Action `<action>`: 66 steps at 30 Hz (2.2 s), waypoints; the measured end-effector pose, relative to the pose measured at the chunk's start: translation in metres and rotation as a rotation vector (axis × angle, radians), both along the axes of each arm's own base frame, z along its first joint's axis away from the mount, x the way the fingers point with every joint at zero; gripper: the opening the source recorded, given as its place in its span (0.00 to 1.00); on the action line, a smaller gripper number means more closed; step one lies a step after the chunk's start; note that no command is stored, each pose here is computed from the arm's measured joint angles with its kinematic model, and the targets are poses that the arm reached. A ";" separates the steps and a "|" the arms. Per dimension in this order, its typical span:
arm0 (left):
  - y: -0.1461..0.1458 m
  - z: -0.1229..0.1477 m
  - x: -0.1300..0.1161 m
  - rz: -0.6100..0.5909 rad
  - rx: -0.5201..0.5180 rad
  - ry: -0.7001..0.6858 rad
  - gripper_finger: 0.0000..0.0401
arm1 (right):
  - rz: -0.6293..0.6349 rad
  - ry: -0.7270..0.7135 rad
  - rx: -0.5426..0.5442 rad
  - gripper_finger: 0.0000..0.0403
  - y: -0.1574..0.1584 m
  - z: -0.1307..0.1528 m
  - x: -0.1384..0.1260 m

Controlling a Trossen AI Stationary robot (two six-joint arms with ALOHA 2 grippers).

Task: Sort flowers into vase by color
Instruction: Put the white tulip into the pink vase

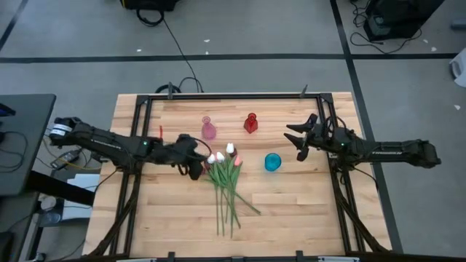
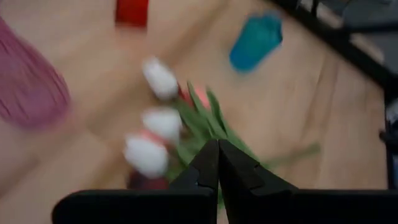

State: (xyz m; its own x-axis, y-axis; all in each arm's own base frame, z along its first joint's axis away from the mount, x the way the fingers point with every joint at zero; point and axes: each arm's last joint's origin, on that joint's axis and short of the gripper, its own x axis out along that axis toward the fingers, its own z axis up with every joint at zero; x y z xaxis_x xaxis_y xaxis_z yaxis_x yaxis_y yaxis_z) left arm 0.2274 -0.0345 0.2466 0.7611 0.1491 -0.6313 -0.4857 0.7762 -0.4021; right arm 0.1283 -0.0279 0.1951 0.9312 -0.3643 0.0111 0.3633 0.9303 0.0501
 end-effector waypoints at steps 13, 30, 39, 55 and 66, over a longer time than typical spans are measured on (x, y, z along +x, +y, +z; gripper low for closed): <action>-0.032 -0.040 0.050 -0.113 -0.508 0.114 0.04 | -0.110 -0.238 -0.258 0.46 -0.015 0.025 0.011; -0.047 -0.087 0.072 0.381 -0.762 0.122 0.15 | -0.069 -0.135 -0.232 0.46 -0.022 0.009 0.025; -0.043 -0.091 0.067 0.442 -0.692 0.154 0.42 | -0.067 -0.129 -0.223 0.46 -0.022 0.008 0.026; -0.043 -0.105 0.079 0.456 -0.710 0.102 0.32 | -0.067 -0.125 -0.221 0.46 -0.022 0.007 0.026; -0.042 -0.110 0.083 0.408 -0.657 0.092 0.09 | -0.070 -0.124 -0.220 0.46 -0.022 0.007 0.026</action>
State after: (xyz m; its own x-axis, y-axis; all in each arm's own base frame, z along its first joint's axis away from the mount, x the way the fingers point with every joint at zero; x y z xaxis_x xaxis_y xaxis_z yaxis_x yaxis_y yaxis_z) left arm 0.3102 -0.0764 0.1363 0.6665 -0.0208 -0.7452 -0.7354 0.1452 -0.6619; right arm 0.1541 -0.0501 0.2021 0.8904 -0.4042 0.2092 0.4310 0.8966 -0.1023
